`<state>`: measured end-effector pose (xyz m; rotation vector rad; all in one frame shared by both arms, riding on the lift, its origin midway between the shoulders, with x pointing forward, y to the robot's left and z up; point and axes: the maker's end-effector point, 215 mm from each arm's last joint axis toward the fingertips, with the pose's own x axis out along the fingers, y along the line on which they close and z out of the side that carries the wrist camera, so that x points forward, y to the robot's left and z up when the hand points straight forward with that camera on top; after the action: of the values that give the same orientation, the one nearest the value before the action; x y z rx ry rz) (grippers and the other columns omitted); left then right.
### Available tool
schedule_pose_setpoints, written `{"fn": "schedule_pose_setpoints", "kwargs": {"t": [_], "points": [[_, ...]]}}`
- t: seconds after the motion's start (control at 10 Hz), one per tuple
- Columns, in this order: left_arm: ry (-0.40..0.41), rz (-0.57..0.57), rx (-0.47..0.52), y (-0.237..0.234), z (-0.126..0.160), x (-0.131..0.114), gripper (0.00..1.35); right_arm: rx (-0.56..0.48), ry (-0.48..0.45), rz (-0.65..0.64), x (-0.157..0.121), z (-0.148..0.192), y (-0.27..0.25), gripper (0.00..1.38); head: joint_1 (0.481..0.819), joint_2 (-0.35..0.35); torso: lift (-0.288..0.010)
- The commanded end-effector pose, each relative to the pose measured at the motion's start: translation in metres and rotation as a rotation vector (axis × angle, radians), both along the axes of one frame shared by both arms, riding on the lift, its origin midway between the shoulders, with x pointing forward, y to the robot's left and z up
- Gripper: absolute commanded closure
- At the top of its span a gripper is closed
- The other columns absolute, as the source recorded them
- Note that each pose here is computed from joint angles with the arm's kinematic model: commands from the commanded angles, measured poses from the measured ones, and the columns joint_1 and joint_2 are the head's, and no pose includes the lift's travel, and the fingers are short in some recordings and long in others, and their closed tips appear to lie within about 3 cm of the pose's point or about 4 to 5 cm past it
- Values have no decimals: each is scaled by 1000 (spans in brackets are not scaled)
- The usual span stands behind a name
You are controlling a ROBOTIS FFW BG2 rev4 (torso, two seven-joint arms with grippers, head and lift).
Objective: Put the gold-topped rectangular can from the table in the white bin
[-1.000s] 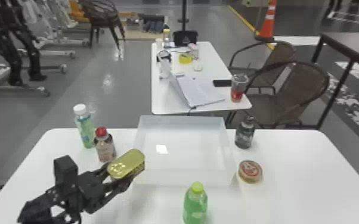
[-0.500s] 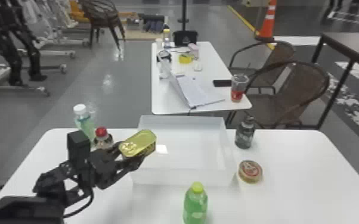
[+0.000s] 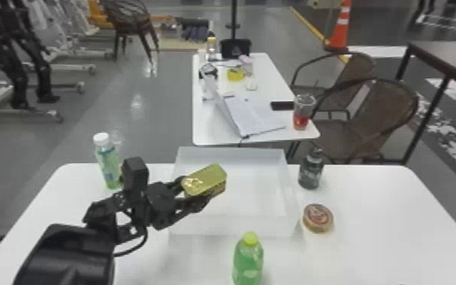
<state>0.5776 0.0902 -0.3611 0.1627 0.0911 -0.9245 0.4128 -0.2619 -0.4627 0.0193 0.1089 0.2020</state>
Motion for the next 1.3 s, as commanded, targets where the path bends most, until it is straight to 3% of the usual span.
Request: {"fn": "schedule_pose_setpoints", "kwargs": {"t": [0.0,0.1,0.3,0.4,0.6,0.8,1.2], "points": [[7,-10,10,-4,-15,4,817,3,-4,2,2,1,1,134,549,0,-100],[-3,3,38,2,-23,11,751,6,-3,3,2,0,2,134,549,0,-100],[-26,47,85,22,-26,25,153,9,-5,4,4,0,4,134,549,0,-100],[-37,55,86,25,-23,27,87,9,-5,3,4,0,3,134,549,0,-100],[-56,61,58,27,-14,26,124,9,-6,2,4,1,3,134,549,0,-100],[-79,114,0,43,-2,7,125,7,-9,3,4,2,3,134,549,0,-100],[-53,453,-122,131,-26,-58,125,5,-12,3,2,5,3,134,549,0,-100]]}}
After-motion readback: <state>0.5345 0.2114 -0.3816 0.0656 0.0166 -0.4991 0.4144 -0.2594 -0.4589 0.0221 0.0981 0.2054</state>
